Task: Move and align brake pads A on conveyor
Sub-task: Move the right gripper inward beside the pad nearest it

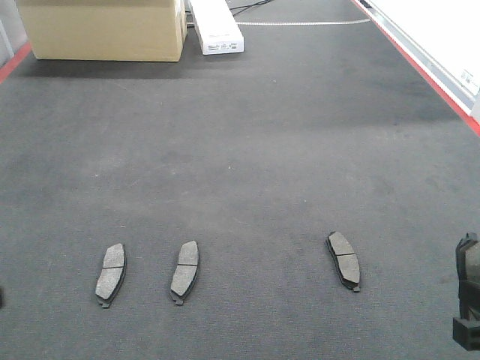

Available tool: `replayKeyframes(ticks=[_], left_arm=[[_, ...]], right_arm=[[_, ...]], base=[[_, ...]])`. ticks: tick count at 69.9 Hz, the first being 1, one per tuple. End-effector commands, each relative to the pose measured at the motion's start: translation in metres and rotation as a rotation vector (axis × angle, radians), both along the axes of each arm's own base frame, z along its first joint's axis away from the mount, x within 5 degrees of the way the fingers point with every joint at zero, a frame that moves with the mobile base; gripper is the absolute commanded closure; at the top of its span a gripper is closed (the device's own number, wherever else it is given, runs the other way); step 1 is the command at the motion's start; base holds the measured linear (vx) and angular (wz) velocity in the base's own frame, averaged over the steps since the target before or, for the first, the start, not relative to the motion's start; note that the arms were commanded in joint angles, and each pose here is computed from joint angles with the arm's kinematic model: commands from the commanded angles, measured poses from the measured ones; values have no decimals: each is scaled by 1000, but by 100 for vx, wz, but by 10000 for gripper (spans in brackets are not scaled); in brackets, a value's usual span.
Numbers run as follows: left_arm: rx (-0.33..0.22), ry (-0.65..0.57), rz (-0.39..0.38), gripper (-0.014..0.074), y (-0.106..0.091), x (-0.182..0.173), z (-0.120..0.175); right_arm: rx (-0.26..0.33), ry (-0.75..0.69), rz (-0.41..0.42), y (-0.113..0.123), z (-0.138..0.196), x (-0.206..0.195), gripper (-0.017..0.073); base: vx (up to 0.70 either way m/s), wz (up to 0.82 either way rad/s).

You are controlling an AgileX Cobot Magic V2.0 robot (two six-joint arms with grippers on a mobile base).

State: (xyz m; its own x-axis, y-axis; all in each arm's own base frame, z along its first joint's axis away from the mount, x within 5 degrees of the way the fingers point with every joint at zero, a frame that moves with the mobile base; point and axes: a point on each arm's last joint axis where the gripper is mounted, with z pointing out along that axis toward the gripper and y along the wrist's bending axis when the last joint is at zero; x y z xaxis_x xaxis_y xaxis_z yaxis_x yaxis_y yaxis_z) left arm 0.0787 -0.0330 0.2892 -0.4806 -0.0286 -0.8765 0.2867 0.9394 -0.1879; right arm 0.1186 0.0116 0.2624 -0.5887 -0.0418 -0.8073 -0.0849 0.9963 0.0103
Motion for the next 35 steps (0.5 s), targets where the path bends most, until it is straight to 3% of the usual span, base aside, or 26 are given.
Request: replayKeyframes(ticks=[1,35], left_arm=[[-47,-107,-6,601,3,-5,16],[-47,-135,-3,601,6,-9,18]], right_arm=[[-3,-119,3,0,17,6,515],[-3,-118,3,0,17,6,515]], base=[[0,0],[0,0]])
